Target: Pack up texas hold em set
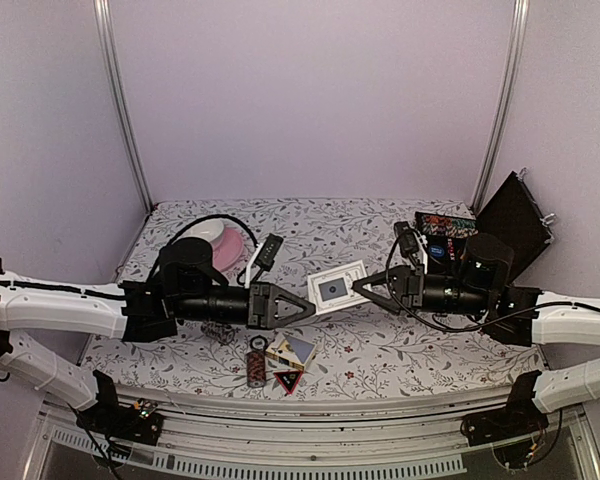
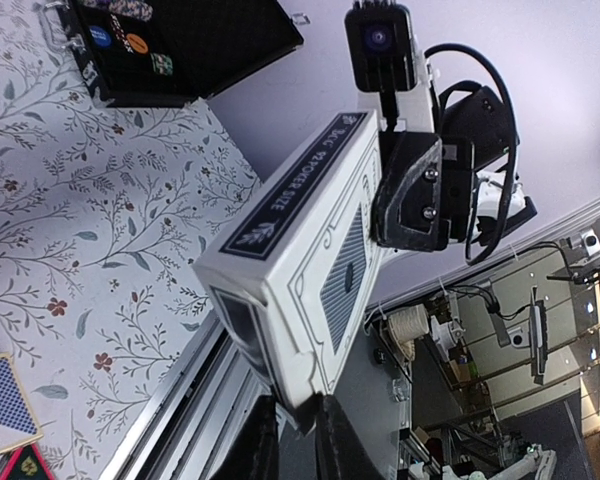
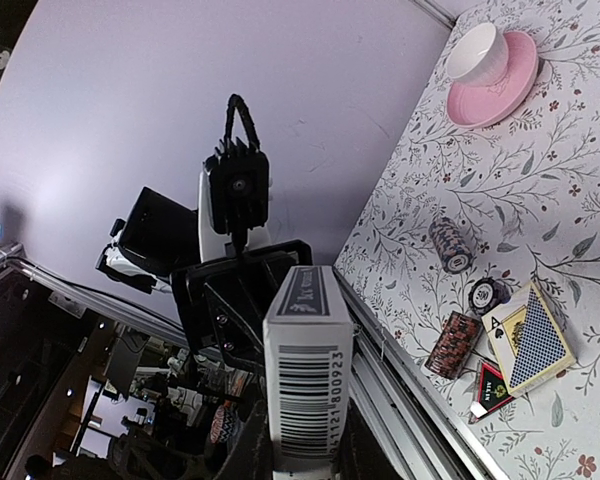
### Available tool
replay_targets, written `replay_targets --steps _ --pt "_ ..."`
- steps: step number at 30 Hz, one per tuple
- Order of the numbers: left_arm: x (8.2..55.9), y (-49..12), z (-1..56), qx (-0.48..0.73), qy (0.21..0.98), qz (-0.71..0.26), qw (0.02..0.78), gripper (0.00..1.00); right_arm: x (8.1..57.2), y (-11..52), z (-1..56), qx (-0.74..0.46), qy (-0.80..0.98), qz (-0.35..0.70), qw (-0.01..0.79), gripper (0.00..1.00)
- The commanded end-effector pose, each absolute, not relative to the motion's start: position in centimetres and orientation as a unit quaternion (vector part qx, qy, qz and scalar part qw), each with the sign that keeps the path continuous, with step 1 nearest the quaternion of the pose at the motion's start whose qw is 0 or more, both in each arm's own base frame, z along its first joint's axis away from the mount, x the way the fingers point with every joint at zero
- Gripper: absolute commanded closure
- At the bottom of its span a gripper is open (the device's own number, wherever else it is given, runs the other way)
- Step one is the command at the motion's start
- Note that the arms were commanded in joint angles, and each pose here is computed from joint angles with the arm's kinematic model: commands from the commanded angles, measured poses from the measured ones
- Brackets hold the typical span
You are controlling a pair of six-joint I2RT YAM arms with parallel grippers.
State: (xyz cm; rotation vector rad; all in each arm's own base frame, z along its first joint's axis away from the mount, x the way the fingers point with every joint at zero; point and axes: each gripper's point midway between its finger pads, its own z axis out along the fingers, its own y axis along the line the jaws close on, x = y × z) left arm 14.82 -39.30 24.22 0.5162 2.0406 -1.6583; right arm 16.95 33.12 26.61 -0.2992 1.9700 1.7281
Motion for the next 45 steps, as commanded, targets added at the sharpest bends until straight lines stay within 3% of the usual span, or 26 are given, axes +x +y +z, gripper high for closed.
replay_targets --steps 1,10,23,26,32,35,45 --pt "14.9 -39.5 25.8 0.199 0.717 -0.623 0.241 0.84 17.3 33.1 26.6 -0.111 0.718 0.636 0.26 0.84" --pt "14.7 -39.4 26.2 0.204 0.711 -0.627 0.243 0.71 17.6 33.3 25.3 -0.106 0.73 0.625 0.255 0.84" --pt "16.0 -39.2 24.8 0.187 0.74 -0.593 0.257 0.67 18.0 32.9 25.3 -0.093 0.737 0.615 0.264 0.85" --pt "17.5 -37.2 23.6 0.167 0.775 -0.542 0.281 0.56 19.7 31.1 24.5 -0.05 0.763 0.574 0.294 0.86" --pt "20.4 -32.5 24.1 0.153 0.808 -0.472 0.317 0.22 25.2 23.3 22.8 0.091 0.797 0.465 0.376 0.88" --pt "22.4 -29.7 25.3 0.161 0.82 -0.426 0.346 0.11 27.6 19.6 22.8 0.153 0.79 0.428 0.411 0.88" --pt "31.0 -17.5 29.9 0.124 0.829 -0.305 0.451 0.06 34.9 9.0 22.2 0.37 0.718 0.309 0.501 0.89"
